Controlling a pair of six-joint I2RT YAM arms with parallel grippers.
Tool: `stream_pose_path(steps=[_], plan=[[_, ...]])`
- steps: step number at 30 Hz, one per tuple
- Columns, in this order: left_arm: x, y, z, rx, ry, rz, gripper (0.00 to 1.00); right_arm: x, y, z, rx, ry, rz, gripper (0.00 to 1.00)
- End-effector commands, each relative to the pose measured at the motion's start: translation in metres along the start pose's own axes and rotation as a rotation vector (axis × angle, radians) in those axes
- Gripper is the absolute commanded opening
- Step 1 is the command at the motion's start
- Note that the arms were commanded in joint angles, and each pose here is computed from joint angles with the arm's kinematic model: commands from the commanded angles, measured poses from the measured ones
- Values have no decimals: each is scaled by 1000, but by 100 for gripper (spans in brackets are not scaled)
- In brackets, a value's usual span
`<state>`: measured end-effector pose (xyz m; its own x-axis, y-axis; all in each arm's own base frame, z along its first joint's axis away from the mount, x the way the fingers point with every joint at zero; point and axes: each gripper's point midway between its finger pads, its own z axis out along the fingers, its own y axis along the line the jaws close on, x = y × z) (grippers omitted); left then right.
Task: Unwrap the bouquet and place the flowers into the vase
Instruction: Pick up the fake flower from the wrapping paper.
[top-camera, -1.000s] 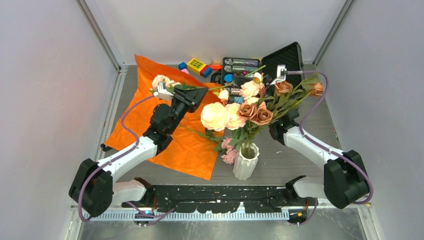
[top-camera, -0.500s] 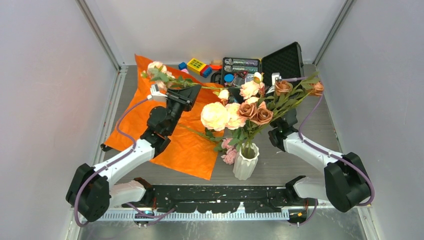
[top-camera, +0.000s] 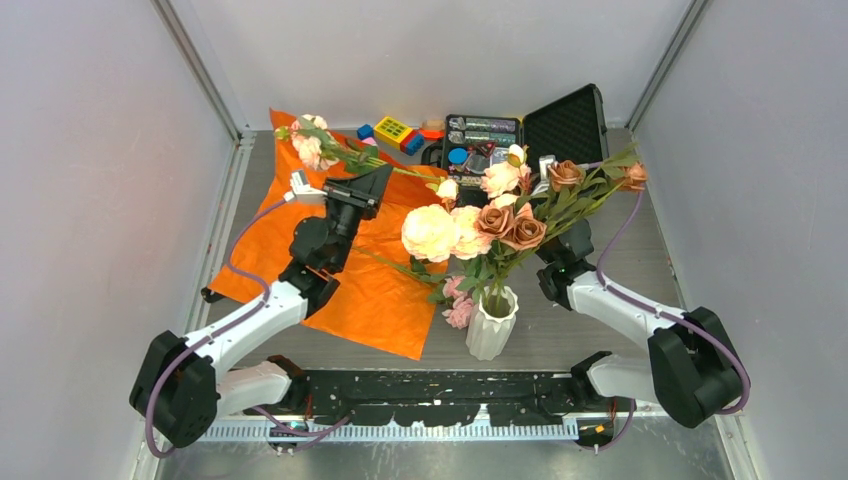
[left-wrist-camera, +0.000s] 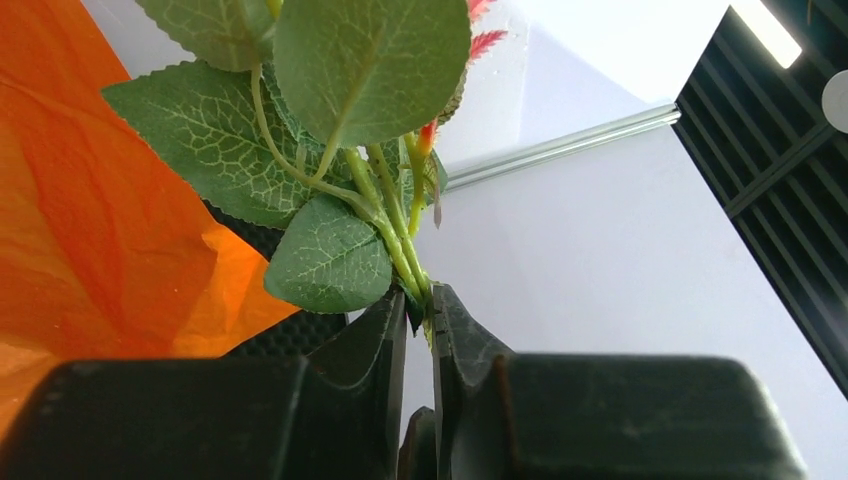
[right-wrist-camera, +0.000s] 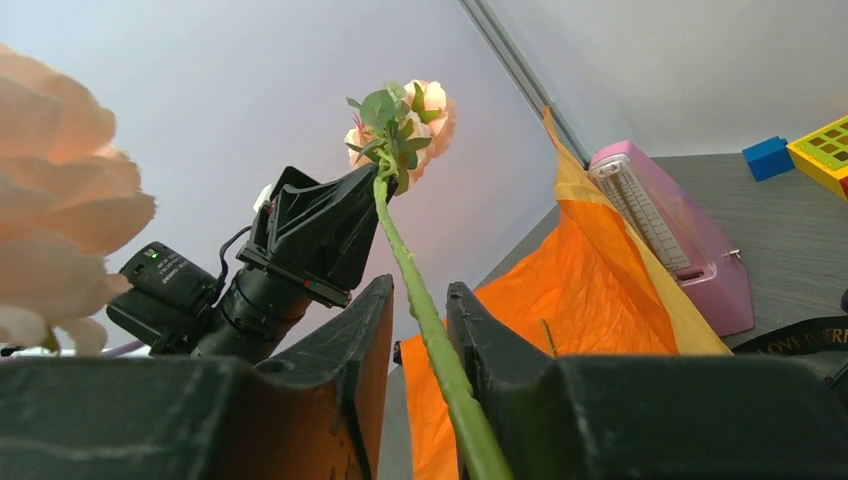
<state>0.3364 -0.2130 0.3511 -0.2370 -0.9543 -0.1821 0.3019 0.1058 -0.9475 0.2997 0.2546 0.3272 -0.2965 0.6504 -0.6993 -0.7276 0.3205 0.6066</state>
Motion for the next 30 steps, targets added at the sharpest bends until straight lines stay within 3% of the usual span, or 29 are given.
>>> stream_pose_path(steps=[1, 7, 17, 30], plan=[[-18, -8, -1, 46, -74, 70, 0, -15, 20, -1, -64, -49, -36, 37], [-30, -18, 3, 80, -82, 159, 0, -10, 13, -9, -18, -34, -57, 51], [-52, -45, -14, 185, -85, 322, 0, -10, -1, -29, 101, -14, -141, 57], [-28, -83, -63, 278, 168, 723, 0, -41, -29, -60, 350, -26, -336, 62]])
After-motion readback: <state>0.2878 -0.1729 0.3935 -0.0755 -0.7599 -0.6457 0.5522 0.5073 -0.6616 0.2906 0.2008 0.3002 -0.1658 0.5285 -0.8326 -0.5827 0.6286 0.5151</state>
